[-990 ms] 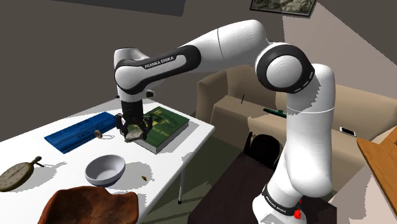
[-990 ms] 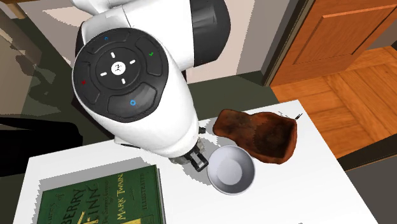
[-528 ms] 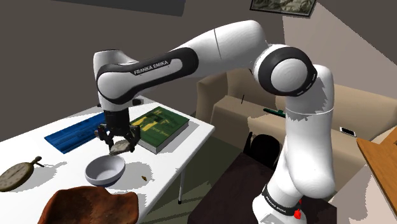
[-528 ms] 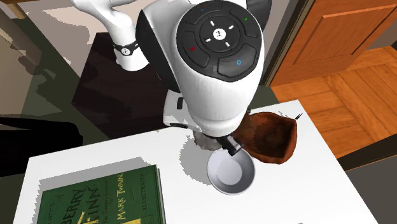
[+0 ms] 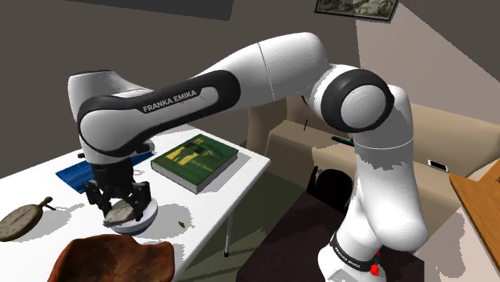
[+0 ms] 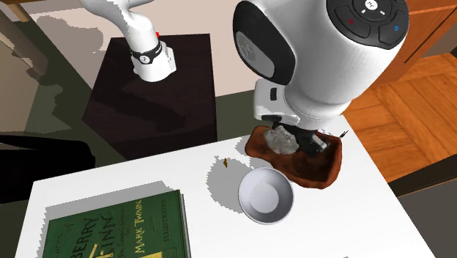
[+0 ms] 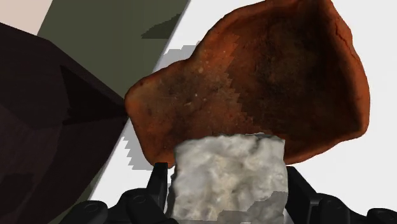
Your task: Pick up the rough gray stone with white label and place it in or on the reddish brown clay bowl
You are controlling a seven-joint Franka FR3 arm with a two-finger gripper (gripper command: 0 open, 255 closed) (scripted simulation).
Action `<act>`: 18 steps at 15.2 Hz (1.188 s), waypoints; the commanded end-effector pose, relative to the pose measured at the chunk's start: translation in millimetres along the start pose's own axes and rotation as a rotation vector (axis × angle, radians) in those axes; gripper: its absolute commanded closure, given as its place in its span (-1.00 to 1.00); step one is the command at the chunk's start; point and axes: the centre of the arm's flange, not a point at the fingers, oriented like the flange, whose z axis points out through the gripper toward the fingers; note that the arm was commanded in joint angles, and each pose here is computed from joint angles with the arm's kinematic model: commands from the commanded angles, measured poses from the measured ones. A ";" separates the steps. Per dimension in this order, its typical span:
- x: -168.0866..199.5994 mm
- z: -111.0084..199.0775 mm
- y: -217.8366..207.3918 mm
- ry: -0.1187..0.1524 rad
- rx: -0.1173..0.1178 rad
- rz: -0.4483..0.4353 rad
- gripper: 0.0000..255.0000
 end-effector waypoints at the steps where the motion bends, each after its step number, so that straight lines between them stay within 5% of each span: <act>1: -23.9 5.4 -4.7 0.000 0.001 0.002 1.00; 4: -62.7 12.2 -14.8 0.000 0.001 0.002 1.00; 18: -50.7 77.2 -20.9 0.000 0.001 0.002 1.00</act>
